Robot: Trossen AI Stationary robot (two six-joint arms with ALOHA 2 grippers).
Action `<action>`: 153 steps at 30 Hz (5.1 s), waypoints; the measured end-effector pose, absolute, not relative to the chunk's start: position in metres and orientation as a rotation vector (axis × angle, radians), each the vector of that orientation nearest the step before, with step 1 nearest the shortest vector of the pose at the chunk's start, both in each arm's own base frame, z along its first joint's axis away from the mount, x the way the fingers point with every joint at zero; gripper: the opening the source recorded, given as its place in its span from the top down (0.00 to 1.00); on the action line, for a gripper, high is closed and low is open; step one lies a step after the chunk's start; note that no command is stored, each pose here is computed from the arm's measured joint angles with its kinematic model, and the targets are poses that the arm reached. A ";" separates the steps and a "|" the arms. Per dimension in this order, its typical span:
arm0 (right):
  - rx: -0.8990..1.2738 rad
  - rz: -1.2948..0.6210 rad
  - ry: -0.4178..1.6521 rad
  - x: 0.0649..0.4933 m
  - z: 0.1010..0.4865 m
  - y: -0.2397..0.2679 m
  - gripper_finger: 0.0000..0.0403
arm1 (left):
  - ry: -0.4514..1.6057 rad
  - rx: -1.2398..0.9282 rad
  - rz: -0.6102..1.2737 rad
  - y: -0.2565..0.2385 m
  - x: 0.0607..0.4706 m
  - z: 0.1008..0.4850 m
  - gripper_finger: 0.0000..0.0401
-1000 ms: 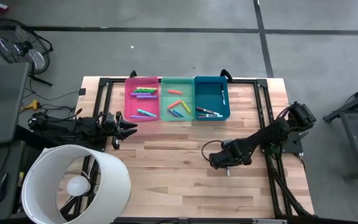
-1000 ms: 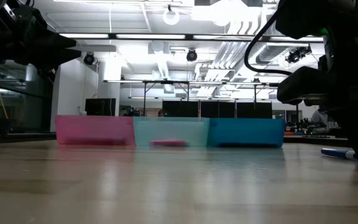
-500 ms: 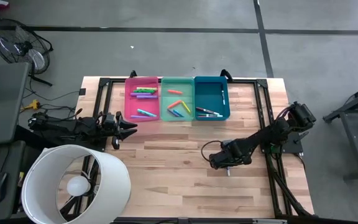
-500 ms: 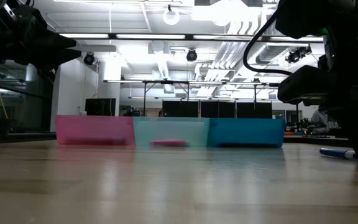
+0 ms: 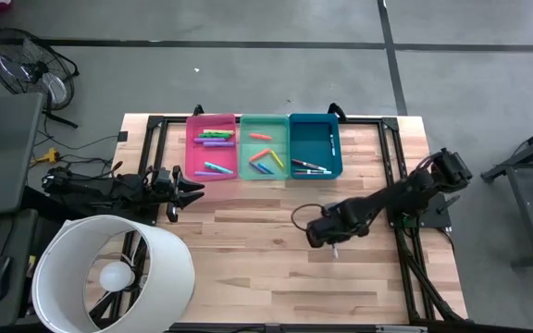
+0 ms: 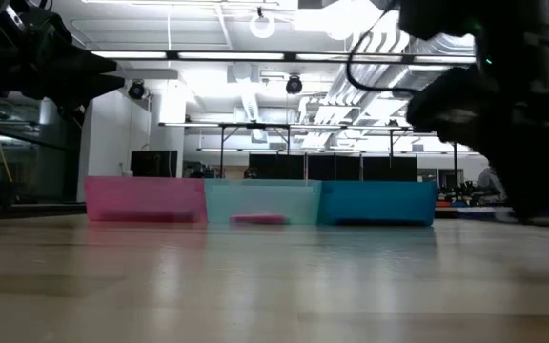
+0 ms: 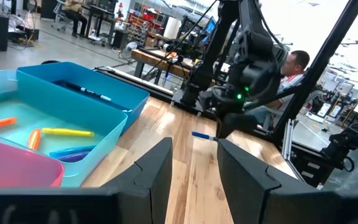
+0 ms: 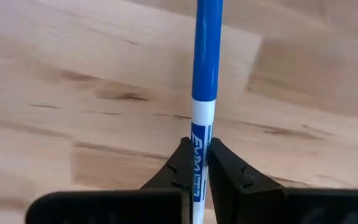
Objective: Pick & Place Markers
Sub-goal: Put the blue highlighter into the blue bin, then return to Home Position
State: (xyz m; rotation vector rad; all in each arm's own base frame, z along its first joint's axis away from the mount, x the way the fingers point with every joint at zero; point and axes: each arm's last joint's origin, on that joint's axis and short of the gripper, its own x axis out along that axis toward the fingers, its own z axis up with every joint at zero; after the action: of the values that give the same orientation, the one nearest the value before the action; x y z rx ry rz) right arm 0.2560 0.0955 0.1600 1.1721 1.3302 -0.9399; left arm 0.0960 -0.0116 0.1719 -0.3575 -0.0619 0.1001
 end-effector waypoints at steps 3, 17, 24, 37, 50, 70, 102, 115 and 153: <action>1.148 -0.883 1.330 0.261 0.170 0.087 0.96 | -0.061 -0.357 0.100 -0.012 0.096 0.172 0.68; 0.922 -0.760 1.260 0.264 0.261 -0.023 0.96 | -0.062 -0.357 0.100 -0.012 0.096 0.172 0.68; 0.768 -0.680 1.169 0.259 0.291 -0.094 0.96 | -0.062 -0.357 0.100 -0.012 0.096 0.172 0.68; 0.270 -0.401 1.160 0.245 0.285 -0.172 0.97 | -0.062 -0.357 0.100 -0.012 0.096 0.172 0.68; -0.059 -0.194 1.377 0.278 0.218 -0.200 0.97 | -0.061 -0.357 0.101 -0.012 0.096 0.172 0.68; -0.246 -0.144 1.479 0.280 0.212 -0.199 0.87 | -0.062 -0.357 0.100 -0.012 0.096 0.172 0.68; 0.307 -0.399 0.924 0.233 0.351 -0.017 0.46 | -0.062 -0.357 0.100 -0.012 0.096 0.172 0.68; 0.267 -0.440 0.886 0.231 0.354 -0.003 0.98 | -0.061 -0.357 0.100 -0.012 0.096 0.172 0.68; 0.692 -0.155 -0.009 0.110 0.180 -0.018 1.00 | -0.061 -0.357 0.100 -0.012 0.096 0.172 0.68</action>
State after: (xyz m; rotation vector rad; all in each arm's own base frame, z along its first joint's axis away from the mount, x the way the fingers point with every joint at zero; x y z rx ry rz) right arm 0.1103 -0.0178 0.1801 0.6923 -0.0087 -0.1552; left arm 0.0960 -0.0116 0.1718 -0.3570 -0.0613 0.1000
